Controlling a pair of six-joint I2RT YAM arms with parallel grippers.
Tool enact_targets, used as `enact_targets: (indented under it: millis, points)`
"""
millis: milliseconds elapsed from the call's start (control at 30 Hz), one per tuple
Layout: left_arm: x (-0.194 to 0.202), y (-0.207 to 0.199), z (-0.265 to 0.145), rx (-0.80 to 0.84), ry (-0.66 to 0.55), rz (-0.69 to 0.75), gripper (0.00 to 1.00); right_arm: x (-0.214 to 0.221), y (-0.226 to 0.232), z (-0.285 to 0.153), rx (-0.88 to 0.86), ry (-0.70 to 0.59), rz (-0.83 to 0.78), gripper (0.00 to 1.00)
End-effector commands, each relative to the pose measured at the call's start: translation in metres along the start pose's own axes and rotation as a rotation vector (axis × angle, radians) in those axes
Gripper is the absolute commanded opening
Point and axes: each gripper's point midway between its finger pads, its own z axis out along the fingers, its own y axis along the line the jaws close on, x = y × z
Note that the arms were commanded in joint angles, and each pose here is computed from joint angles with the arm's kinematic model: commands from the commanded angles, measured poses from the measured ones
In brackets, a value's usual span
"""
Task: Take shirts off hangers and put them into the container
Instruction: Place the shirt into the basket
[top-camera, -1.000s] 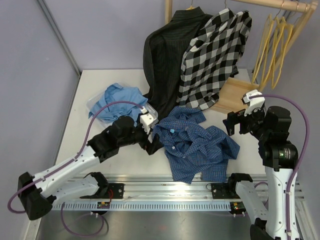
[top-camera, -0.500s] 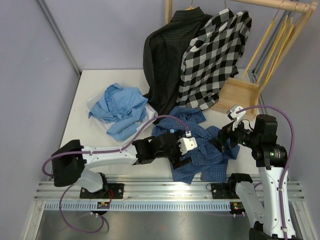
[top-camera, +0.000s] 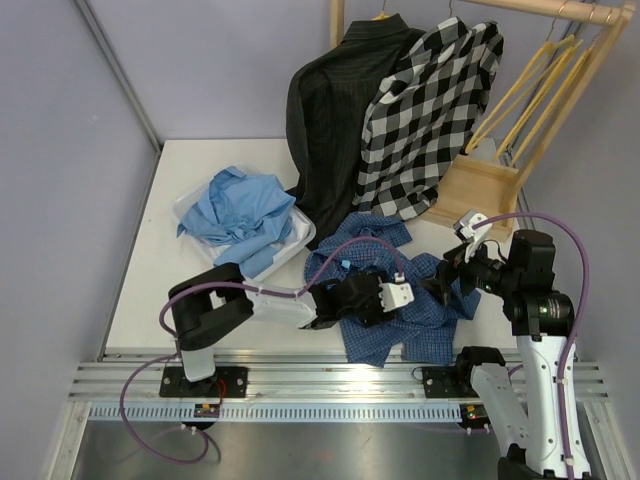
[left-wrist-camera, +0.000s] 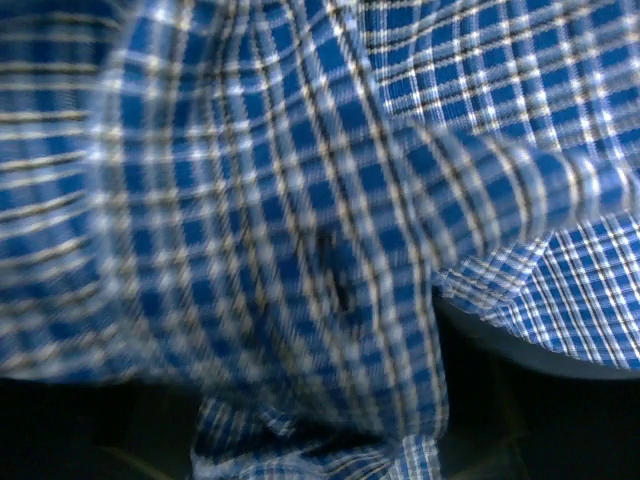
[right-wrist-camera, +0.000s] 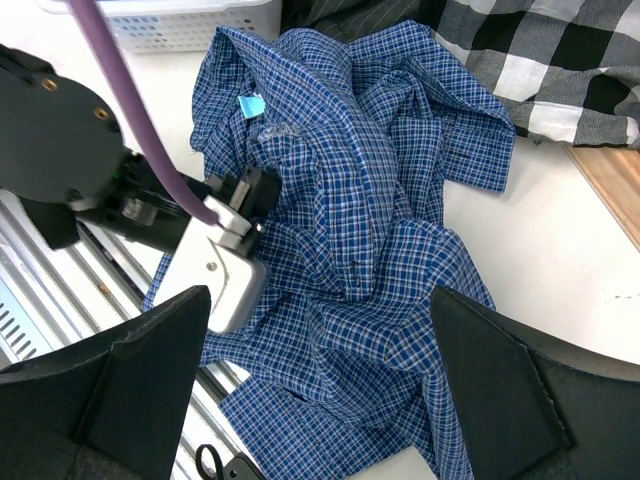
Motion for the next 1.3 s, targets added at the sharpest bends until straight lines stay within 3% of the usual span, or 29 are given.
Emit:
enact_targets:
  millis: [0, 33, 133, 167, 200, 367, 500, 533, 600, 633, 1000, 1267]
  points:
    - [-0.036, 0.012, 0.011, -0.060, -0.150, -0.027, 0.61, -0.008, -0.002, -0.001, 0.007, -0.036, -0.033, 0.99]
    - [-0.034, 0.013, 0.012, -0.070, -0.155, -0.034, 0.41, -0.007, -0.002, -0.001, 0.008, -0.035, -0.033, 0.99]
    - [-0.029, 0.012, 0.009, -0.080, -0.176, -0.053, 0.24, -0.009, -0.002, -0.003, 0.014, -0.042, -0.039, 0.99]
    - [-0.031, 0.012, 0.007, -0.082, -0.190, -0.057, 0.09, -0.008, -0.001, -0.003, 0.014, -0.042, -0.039, 0.99]
    - [-0.029, 0.012, 0.002, -0.082, -0.192, -0.057, 0.00, -0.009, -0.001, -0.003, 0.015, -0.045, -0.042, 0.99]
    - [-0.046, 0.021, -0.028, -0.115, -0.247, -0.081, 0.00, -0.008, -0.001, -0.004, 0.019, -0.045, -0.043, 0.99]
    - [-0.078, 0.036, -0.071, -0.160, -0.296, -0.088, 0.00, -0.009, -0.002, -0.005, 0.031, -0.049, -0.052, 0.99]
    - [-0.101, 0.046, -0.093, -0.193, -0.351, -0.096, 0.00, -0.009, -0.002, -0.006, 0.035, -0.051, -0.054, 0.99]
    - [-0.106, 0.054, -0.112, -0.220, -0.329, -0.095, 0.00, -0.010, -0.003, -0.006, 0.041, -0.053, -0.057, 0.99]
    - [-0.127, 0.067, -0.137, -0.266, -0.381, -0.105, 0.00, -0.010, -0.003, -0.007, 0.044, -0.054, -0.055, 0.99]
    - [-0.198, 0.147, -0.306, -0.598, -0.497, -0.104, 0.00, -0.011, -0.007, -0.009, 0.083, -0.063, -0.060, 0.99]
    - [-0.246, 0.215, -0.438, -0.937, -0.580, -0.077, 0.00, -0.010, -0.011, -0.008, 0.095, -0.063, -0.051, 0.99]
